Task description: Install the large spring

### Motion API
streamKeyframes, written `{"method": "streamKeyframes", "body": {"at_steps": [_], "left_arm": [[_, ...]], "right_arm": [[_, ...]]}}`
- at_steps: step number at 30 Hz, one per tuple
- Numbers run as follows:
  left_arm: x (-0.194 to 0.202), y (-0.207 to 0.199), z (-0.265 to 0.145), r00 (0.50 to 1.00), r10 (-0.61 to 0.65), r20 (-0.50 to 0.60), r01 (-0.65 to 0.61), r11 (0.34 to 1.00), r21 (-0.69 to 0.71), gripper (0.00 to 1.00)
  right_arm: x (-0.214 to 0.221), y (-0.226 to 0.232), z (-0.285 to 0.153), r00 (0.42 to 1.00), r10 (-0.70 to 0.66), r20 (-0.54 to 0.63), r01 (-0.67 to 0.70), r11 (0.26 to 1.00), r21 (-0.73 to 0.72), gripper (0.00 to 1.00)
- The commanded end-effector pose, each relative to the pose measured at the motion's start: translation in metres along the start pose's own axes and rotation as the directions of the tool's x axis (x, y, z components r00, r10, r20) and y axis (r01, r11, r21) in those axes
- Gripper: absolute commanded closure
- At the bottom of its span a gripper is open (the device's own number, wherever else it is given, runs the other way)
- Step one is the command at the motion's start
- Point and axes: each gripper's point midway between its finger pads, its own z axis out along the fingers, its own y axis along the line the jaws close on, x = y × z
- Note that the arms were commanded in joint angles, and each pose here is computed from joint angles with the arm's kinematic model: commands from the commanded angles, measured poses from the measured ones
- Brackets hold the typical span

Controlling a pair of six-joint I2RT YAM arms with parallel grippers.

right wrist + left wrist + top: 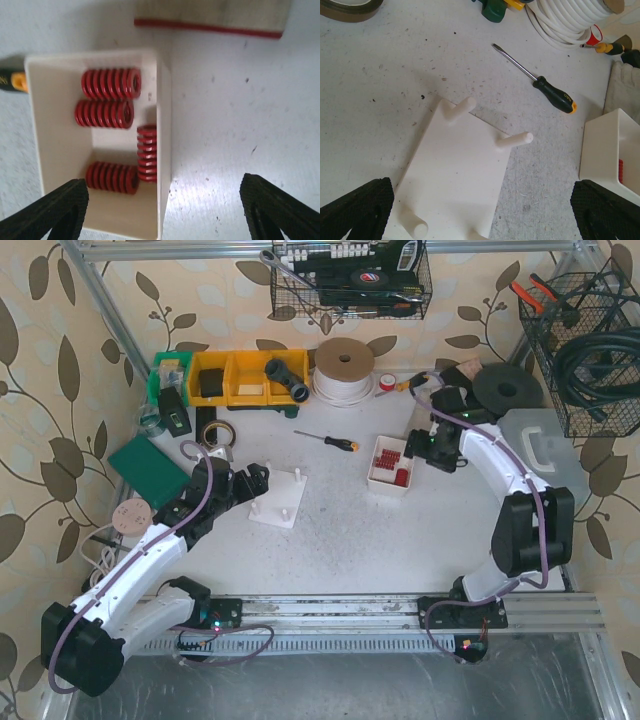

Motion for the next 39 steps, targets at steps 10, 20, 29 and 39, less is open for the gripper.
{"method": "streamKeyframes", "body": {"at_steps": [10, 20, 29, 39], "left_arm": [[0.000, -0.003, -0.004, 1.000, -0.012, 0.001, 0.012, 1.000, 0.021, 0.01], [-0.001, -0.002, -0.002, 1.000, -0.014, 0.001, 0.014, 1.000, 0.014, 0.02], [-0.001, -0.002, 0.000, 1.000, -0.012, -0.004, 0.012, 1.000, 0.009, 0.02], [-0.001, -0.002, 0.001, 1.000, -0.013, -0.005, 0.013, 1.000, 0.009, 0.01]], "right_arm": [[0.039, -0.009, 0.030, 0.997, -0.043, -0.063, 0.047, 0.998, 0.053, 0.38], [0.037, -0.005, 0.052, 0.995, -0.049, -0.088, 0.055, 0.996, 0.070, 0.62], [0.045, -0.003, 0.049, 0.989, -0.122, -0.085, 0.132, 0.984, 0.121, 0.98], [0.067, 0.011, 0.031, 0.951, -0.286, -0.117, 0.301, 0.944, 0.132, 1.00]]}}
